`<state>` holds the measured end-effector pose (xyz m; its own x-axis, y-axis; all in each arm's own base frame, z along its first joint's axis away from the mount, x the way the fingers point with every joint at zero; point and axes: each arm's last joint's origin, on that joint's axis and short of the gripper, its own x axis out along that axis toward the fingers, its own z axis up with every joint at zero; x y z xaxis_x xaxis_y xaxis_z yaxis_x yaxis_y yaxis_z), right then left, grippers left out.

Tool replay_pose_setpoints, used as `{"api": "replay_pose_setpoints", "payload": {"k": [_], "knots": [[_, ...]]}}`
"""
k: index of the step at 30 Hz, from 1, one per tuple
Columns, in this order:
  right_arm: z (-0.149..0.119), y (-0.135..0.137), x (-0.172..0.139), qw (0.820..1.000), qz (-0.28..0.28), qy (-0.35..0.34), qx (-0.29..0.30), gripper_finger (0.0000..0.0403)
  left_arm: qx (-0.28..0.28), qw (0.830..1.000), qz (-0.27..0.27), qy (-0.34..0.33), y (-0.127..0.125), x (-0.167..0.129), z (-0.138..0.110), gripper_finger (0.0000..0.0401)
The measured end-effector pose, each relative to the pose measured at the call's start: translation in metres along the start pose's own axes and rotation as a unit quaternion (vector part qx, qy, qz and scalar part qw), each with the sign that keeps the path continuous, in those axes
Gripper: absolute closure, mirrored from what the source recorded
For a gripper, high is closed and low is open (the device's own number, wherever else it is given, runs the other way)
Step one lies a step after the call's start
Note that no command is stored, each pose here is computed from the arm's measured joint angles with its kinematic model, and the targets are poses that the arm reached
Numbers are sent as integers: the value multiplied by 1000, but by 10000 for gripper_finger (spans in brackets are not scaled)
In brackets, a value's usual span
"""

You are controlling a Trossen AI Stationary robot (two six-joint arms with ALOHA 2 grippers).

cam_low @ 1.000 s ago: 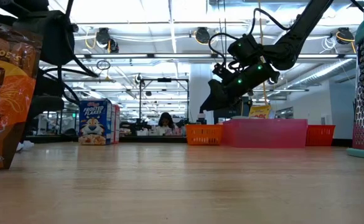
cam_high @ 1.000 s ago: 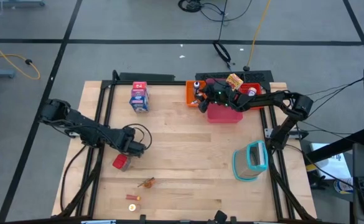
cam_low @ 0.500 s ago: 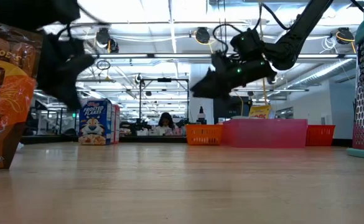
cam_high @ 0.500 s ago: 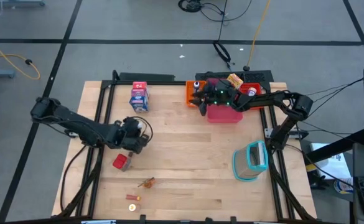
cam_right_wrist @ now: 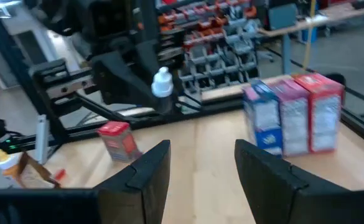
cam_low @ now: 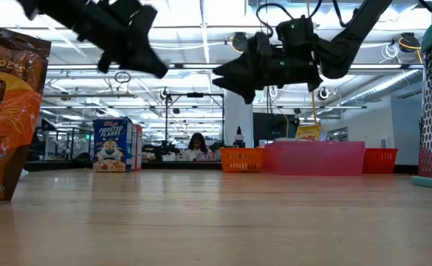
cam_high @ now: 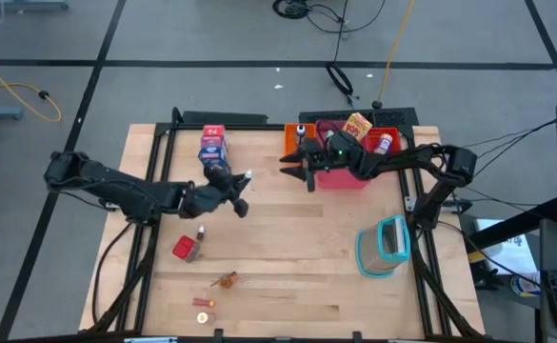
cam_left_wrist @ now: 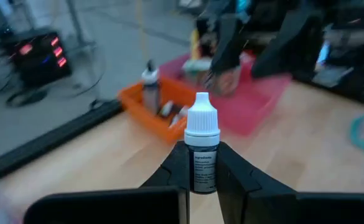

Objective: Pick & Place Kitchen Items
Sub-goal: Put the small purple food coloring bottle into the orange bin

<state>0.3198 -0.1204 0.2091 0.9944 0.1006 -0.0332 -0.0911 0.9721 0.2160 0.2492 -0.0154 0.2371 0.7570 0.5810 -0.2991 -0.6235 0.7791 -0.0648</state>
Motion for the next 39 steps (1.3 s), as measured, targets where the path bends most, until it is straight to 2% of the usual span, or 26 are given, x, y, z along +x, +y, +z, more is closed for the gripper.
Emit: {"api": "replay_pose_setpoints", "payload": {"k": [4,6,9,17,25,30,39], "knots": [[3,11,5,999,18,-22,-15,232,6,998,-50,-38,0,5,14,366],[4,14,6,999,9,-32,-19,232,5,997,-67,-46,1,7,17,362],[6,17,8,999,-15,-47,-23,232,2,996,-76,-48,1,13,17,360],[7,25,11,998,-2,-60,-28,232,15,991,-116,-59,-10,33,6,365],[5,35,15,998,15,-55,-27,232,26,991,-108,-74,-9,50,1,368],[5,38,16,998,18,-57,-29,232,16,986,-140,-89,-9,50,6,361],[5,42,17,997,27,-62,-32,233,17,985,-142,-96,-9,50,7,368]]}}
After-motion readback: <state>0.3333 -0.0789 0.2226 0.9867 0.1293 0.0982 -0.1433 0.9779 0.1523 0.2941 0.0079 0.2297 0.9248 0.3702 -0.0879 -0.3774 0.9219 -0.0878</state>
